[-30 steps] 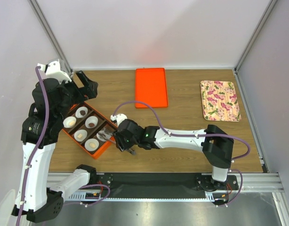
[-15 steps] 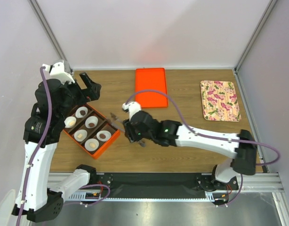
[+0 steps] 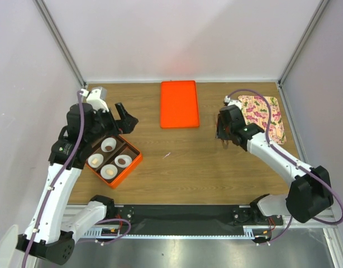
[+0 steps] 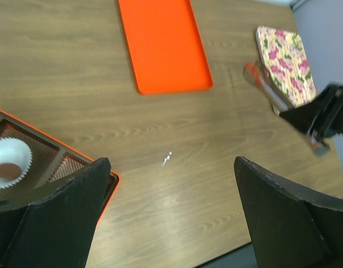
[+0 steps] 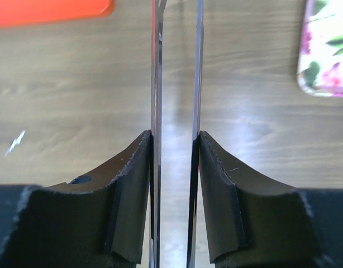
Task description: Pack the chocolate
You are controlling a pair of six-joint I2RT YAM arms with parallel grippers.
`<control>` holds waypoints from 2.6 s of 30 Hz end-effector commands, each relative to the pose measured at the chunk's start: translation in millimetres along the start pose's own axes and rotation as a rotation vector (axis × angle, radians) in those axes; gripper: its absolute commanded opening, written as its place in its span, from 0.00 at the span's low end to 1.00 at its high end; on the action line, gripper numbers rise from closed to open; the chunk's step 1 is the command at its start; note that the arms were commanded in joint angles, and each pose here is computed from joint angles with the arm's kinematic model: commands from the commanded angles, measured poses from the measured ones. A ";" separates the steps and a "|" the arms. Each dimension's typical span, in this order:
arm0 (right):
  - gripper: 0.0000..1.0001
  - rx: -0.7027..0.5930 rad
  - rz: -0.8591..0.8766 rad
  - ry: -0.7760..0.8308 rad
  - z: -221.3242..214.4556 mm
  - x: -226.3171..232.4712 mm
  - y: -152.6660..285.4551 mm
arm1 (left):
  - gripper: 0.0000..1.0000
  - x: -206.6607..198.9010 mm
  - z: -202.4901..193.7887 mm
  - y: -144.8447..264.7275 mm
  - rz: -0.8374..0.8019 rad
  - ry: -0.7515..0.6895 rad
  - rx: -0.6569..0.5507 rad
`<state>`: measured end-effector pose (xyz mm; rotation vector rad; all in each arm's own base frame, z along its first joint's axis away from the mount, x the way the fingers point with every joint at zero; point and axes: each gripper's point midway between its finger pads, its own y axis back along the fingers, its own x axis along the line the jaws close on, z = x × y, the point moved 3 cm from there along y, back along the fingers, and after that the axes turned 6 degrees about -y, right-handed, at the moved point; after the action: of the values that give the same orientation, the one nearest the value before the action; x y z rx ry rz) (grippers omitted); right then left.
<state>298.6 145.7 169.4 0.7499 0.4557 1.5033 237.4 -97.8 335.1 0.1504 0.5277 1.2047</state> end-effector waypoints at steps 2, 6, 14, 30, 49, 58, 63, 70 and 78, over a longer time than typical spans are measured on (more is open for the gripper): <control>0.42 -0.044 0.036 -0.034 23.9 -5.9 -21.0 | 1.00 -9.3 1.2 -4.7 -0.076 0.023 -0.031; 0.42 -0.024 0.037 -0.030 14.3 -2.1 -52.2 | 1.00 -5.8 -1.3 -8.1 -0.058 0.024 -0.025; 0.45 0.072 -0.032 -0.064 -42.0 -9.6 -88.2 | 1.00 -0.1 -3.5 -12.9 -0.029 0.026 -0.028; 0.85 0.097 -0.051 0.003 -70.4 -10.8 -64.2 | 0.99 2.1 -4.1 -16.5 -0.020 0.023 -0.029; 0.60 0.107 0.224 0.057 -40.3 66.8 -45.7 | 1.00 3.7 -4.1 -11.6 -0.008 0.009 -0.036; 0.51 0.173 0.087 0.028 -70.3 35.4 -78.9 | 1.00 7.7 -8.5 -17.9 0.006 0.008 -0.024; 0.50 0.151 0.070 0.046 -60.4 36.3 -82.5 | 0.99 14.7 -9.7 -35.3 0.040 0.017 -0.006; 0.49 0.026 0.186 0.043 8.1 79.1 -74.6 | 0.98 14.6 -5.4 -54.7 0.037 0.031 0.019; 0.41 -0.116 -0.021 0.099 81.4 77.8 -149.0 | 0.99 15.5 1.5 -42.1 0.056 0.003 -0.008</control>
<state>431.7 233.1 150.5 0.6915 0.3919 1.6229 277.8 -104.0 282.7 0.2338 0.6133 1.2431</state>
